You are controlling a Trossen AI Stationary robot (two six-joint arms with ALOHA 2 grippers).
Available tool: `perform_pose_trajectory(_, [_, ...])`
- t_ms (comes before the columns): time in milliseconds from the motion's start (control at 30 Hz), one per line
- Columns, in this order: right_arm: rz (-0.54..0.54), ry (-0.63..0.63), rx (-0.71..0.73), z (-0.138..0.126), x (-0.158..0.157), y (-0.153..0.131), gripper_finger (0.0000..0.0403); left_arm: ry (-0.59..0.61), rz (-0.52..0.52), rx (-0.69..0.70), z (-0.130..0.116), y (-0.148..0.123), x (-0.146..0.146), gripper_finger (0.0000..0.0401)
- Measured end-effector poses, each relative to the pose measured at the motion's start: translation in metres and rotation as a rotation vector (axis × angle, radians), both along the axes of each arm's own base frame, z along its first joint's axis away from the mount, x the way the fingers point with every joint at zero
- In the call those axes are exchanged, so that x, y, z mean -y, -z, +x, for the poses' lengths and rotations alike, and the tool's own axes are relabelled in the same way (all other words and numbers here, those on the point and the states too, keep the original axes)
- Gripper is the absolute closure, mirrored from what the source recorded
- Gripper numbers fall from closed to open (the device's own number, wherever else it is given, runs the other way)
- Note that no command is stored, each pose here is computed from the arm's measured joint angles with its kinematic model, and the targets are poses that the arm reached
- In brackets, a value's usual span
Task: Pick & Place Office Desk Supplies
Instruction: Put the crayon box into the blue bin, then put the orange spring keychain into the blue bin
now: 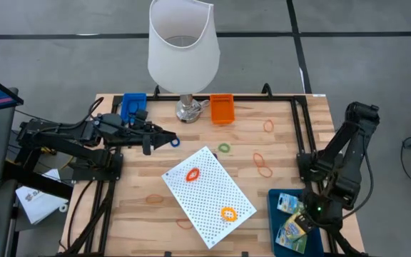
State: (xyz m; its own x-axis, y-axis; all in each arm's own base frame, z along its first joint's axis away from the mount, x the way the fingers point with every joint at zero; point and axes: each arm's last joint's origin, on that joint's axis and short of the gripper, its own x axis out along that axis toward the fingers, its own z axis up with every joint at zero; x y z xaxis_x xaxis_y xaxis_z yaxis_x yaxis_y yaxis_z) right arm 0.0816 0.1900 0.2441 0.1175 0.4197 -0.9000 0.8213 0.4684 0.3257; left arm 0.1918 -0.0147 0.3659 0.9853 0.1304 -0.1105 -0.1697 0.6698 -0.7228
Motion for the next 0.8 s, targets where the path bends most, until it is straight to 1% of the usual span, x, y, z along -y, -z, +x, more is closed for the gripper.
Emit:
perform_pose_trajectory(100, [-0.014,0.004,0.006,0.000,-0.002,0.002,0.0385,0.001,-0.003,0.000,0.000,0.000,0.000,0.0284])
perform_pose_trajectory(200, [-0.018,0.011,0.010,0.001,-0.001,0.002,0.0353,0.004,-0.004,0.000,0.000,0.000,0.000,0.0284])
perform_pose_trajectory(433, [-0.039,0.034,0.016,0.000,0.002,0.002,0.0250,0.003,-0.003,-0.001,0.000,0.000,0.000,0.0284])
perform_pose_trajectory(500, [-0.048,0.043,0.053,0.001,0.003,-0.001,0.0220,0.003,-0.003,-0.001,0.000,0.000,0.000,0.0284])
perform_pose_trajectory(567, [-0.061,0.066,0.122,0.002,0.006,-0.006,0.0198,0.003,-0.002,-0.001,0.000,0.000,0.000,0.0284])
perform_pose_trajectory(667, [-0.110,0.139,0.221,0.004,0.015,-0.013,0.0180,0.003,-0.002,-0.001,0.000,0.000,0.000,0.0284])
perform_pose_trajectory(800, [-0.177,0.229,0.336,0.008,0.031,-0.022,0.0182,0.002,-0.001,-0.002,0.000,0.000,0.000,0.0284])
